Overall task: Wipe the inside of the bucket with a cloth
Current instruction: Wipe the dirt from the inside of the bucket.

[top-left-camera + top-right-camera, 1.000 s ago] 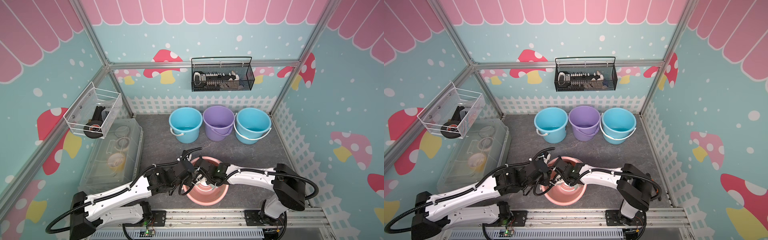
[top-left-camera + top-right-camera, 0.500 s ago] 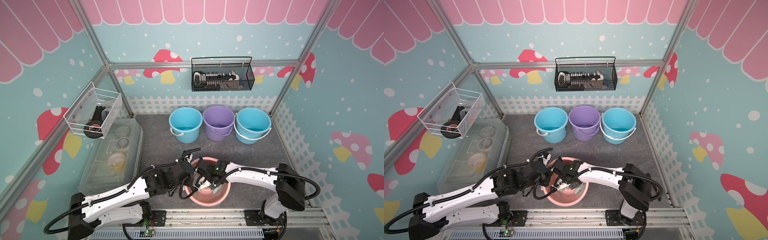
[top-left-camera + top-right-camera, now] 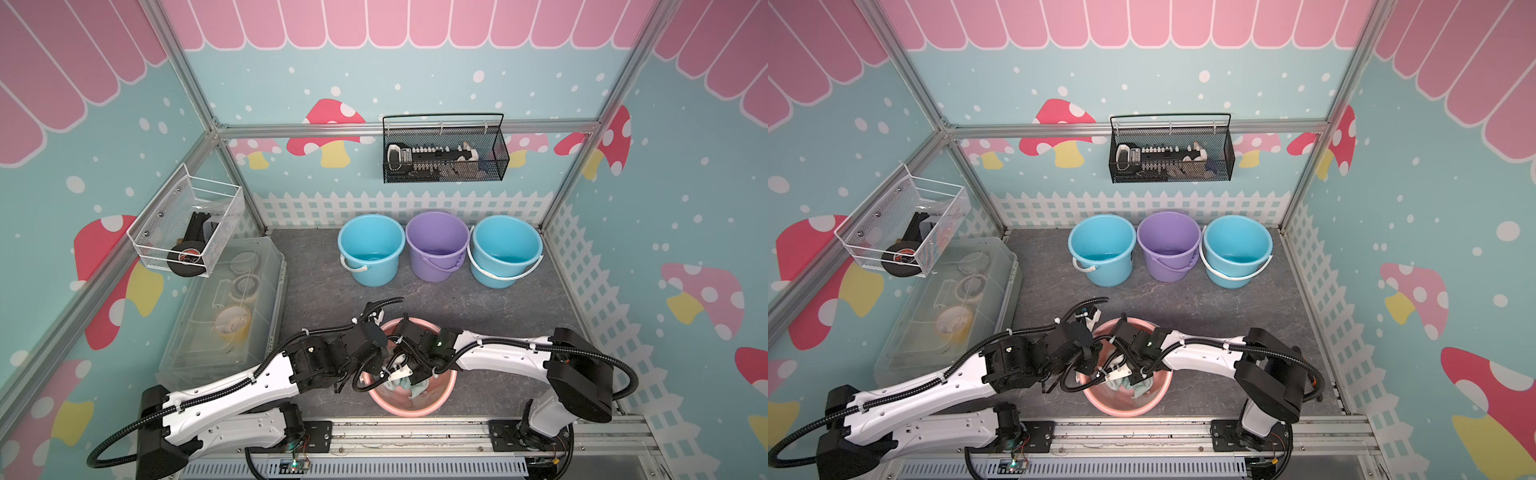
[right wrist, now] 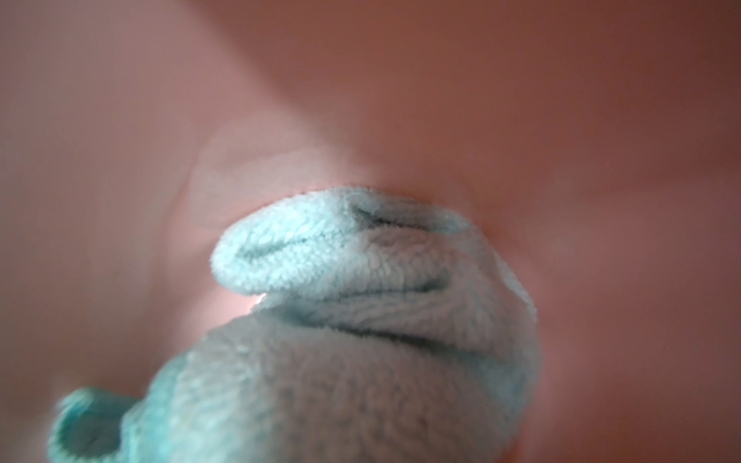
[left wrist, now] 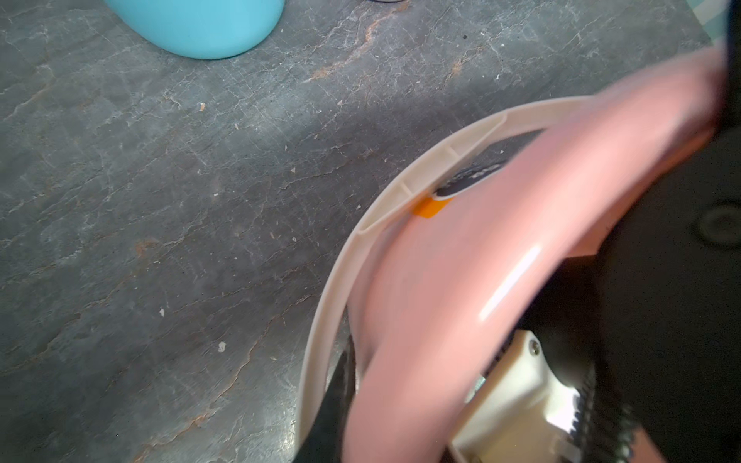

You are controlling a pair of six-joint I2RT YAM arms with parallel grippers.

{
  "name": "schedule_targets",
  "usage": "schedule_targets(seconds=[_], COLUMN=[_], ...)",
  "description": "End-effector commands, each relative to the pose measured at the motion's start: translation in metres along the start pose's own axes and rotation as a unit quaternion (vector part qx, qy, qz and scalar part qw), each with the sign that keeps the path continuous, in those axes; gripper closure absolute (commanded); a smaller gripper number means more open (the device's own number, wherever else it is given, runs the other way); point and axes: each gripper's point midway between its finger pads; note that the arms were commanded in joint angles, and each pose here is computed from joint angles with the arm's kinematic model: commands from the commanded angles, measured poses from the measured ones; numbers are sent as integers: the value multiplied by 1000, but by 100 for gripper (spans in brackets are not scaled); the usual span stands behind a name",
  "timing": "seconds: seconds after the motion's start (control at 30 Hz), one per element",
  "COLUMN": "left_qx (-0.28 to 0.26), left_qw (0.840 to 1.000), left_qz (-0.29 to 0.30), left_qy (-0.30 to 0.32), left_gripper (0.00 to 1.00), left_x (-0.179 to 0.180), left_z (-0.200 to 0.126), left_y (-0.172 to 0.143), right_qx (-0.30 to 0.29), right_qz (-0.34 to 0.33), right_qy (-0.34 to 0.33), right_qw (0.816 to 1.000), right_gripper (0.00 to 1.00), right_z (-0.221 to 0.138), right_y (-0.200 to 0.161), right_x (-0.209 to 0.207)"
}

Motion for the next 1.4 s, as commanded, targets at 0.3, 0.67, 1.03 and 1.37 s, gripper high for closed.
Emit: schedule_targets(seconds=[0.3, 0.67, 1.03, 1.37], left_qx=[-39, -42, -40, -41], left_qw=[997, 998, 998, 997], left_qz=[-27, -24, -22, -25], left_qy=[-57, -47, -46, -55], left_gripper=[100, 100, 100, 100], left_x=[-29, -24, -26, -34], left_z=[-7, -10, -8, -1], left_y=[24, 24, 25, 28], right_qx=[113, 252, 103, -144], right_qz=[-95, -129, -30, 12], right_qy=[-253, 35, 190, 41], right_qw=[956, 958, 976, 989], right_gripper=[100, 100, 100, 100], right_z=[-38, -58, -53, -38], right_y=[-13, -78, -36, 54], right_x=[-95, 9, 80, 21])
Point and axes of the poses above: each gripper's point midway between its finger pads, its own z axis out along the fingers, its own x axis along the line the jaws close on, y = z × x, and after that the axes turned 7 degrees about -z, right-handed
